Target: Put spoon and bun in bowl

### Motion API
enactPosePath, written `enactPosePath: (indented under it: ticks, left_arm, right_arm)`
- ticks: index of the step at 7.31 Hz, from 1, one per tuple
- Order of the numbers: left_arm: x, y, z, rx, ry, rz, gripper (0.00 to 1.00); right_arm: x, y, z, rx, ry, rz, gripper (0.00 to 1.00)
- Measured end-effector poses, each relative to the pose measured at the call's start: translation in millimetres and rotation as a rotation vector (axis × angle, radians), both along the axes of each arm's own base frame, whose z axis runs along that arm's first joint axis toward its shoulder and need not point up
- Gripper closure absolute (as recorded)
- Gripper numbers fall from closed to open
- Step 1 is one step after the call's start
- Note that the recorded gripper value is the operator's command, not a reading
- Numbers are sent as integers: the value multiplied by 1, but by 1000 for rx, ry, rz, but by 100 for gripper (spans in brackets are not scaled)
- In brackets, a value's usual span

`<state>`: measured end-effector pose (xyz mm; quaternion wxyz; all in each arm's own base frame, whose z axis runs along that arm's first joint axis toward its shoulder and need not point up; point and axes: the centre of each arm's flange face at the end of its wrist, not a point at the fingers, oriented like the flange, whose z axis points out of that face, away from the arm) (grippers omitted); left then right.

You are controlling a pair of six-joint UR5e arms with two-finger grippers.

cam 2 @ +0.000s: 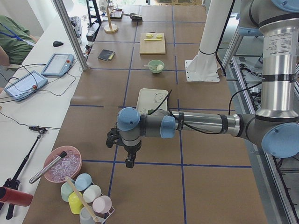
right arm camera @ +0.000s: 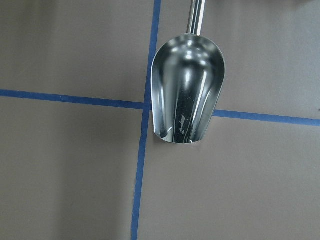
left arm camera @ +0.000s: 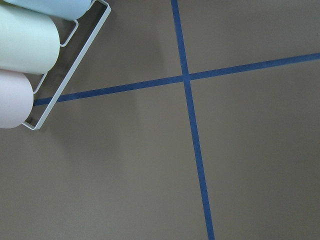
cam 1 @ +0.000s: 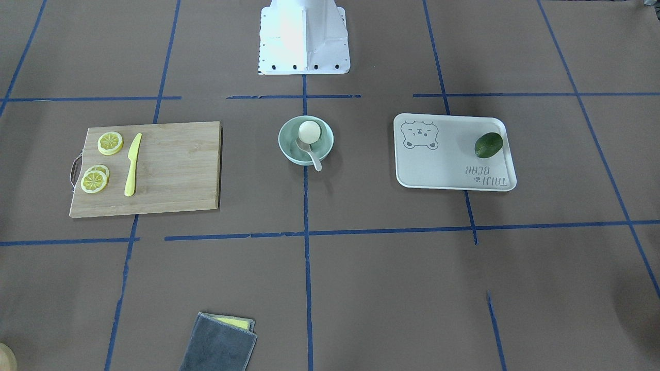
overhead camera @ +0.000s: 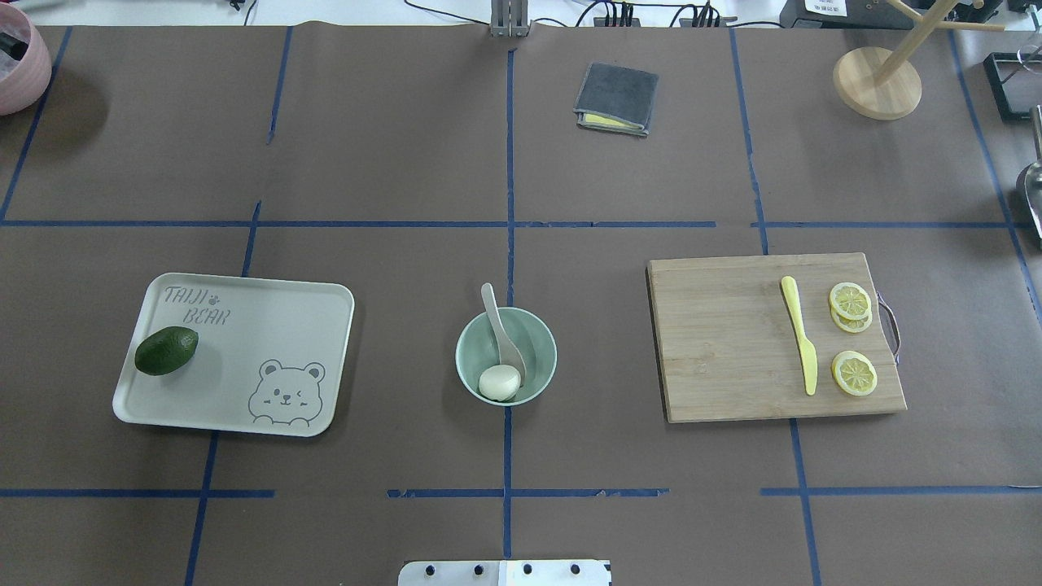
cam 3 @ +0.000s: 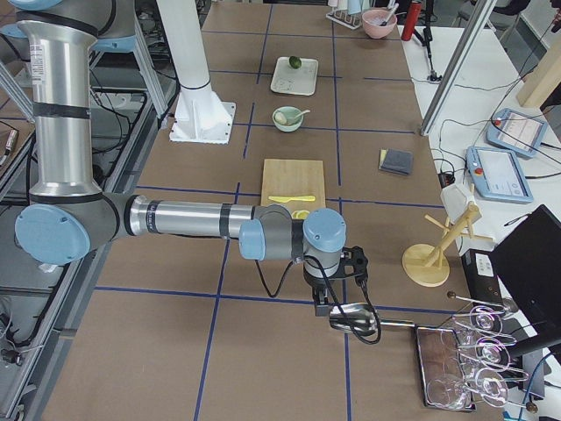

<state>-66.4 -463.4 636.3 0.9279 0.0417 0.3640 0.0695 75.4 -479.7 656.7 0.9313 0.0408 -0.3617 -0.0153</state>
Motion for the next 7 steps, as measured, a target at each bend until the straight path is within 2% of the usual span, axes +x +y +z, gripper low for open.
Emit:
enactPosePath:
  ticks: [2, 7]
  left_arm:
    - [0, 0, 1, -2, 0, 0, 0]
    - [0, 1, 2, -4, 0, 0, 0]
  right_arm:
    - [-1, 1, 0, -15, -14, 21, 0]
    - [-4, 2, -2, -25, -58, 19, 0]
